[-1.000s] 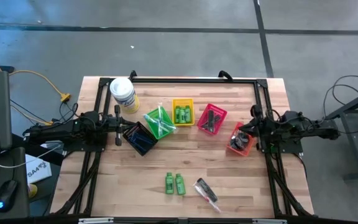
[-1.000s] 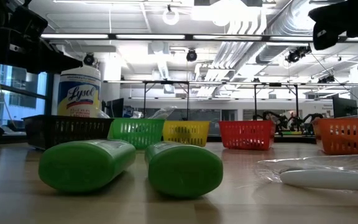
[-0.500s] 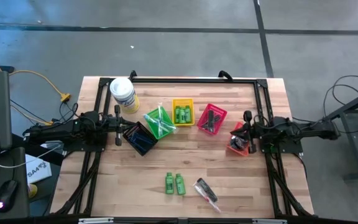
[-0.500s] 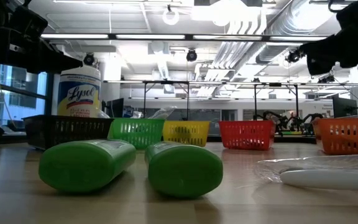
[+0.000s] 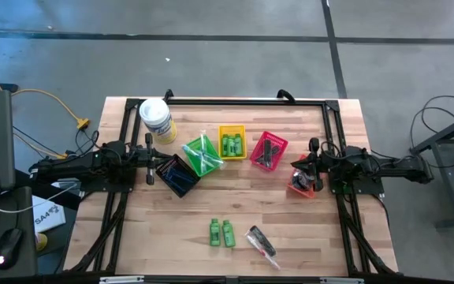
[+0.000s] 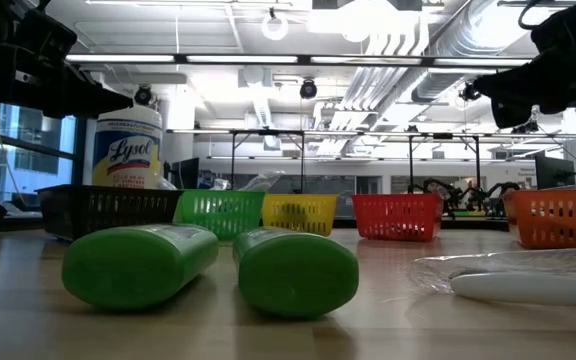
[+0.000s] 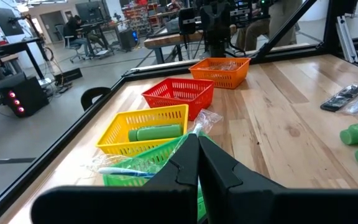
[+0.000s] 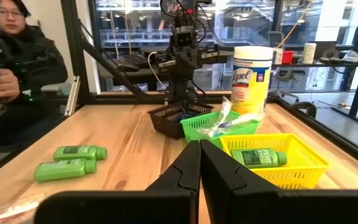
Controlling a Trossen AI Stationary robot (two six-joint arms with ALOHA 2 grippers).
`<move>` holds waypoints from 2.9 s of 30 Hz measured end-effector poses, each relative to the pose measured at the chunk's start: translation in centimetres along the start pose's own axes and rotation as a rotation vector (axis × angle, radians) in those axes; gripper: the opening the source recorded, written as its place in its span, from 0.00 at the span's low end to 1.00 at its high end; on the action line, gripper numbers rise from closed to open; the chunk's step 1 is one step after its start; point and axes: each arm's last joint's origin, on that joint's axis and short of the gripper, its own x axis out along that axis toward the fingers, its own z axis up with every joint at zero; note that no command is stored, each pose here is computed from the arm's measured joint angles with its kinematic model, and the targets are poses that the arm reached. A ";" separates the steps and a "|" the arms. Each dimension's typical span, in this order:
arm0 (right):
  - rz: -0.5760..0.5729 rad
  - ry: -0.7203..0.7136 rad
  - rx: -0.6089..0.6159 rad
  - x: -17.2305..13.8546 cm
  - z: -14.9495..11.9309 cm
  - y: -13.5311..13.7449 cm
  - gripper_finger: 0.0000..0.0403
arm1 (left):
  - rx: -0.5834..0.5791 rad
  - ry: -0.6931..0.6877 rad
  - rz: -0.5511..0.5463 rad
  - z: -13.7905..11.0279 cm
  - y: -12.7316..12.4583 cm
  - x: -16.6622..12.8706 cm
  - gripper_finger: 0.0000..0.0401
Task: Pick & Place Travel size toiletries
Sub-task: Put the green shampoo bottle into the yellow bin
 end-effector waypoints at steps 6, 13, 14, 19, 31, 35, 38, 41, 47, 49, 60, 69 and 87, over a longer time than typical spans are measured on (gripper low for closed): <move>-0.003 0.002 0.000 0.0 0.0 0.0 0.01 | 0.000 0.000 0.000 0.0 0.0 0.0 0.00; -0.002 0.010 0.001 0.0 -0.1 0.0 0.01 | 0.000 0.000 0.000 0.0 0.0 0.0 0.00; -0.002 0.014 0.001 0.1 -0.1 0.0 0.01 | 0.000 0.000 0.000 0.0 0.0 0.0 0.00; -0.002 0.049 0.000 0.3 -0.4 0.0 0.01 | 0.000 0.000 0.000 0.0 0.0 0.0 0.00; -0.006 0.138 0.022 0.7 -1.2 0.0 0.01 | -0.010 0.001 -0.001 0.0 0.0 0.0 0.00; -0.007 0.146 0.024 0.8 -1.3 0.0 0.01 | -0.010 0.001 -0.001 0.0 0.0 0.0 0.00; -0.007 0.149 0.024 0.8 -1.3 0.0 0.01 | -0.010 0.001 0.000 0.0 0.0 0.0 0.00; -0.007 0.150 0.024 0.8 -1.3 0.0 0.01 | -0.019 -0.003 -0.001 0.0 0.0 0.0 0.00; -0.007 0.150 0.024 0.8 -1.3 0.0 0.01 | -0.050 -0.039 -0.027 0.3 0.0 0.0 0.00; -0.007 0.150 0.024 0.8 -1.3 0.0 0.01 | -0.052 -0.039 -0.027 0.3 0.0 0.0 0.00; -0.006 0.150 0.024 0.8 -1.3 0.0 0.01 | -0.052 -0.039 -0.028 0.3 0.0 0.0 0.00; -0.005 0.150 0.024 0.8 -1.3 0.0 0.01 | -0.052 -0.039 -0.029 0.3 0.0 0.0 0.00; -0.003 0.139 0.025 0.8 -1.2 0.0 0.01 | -0.128 -0.188 -0.162 2.2 -0.2 1.7 0.00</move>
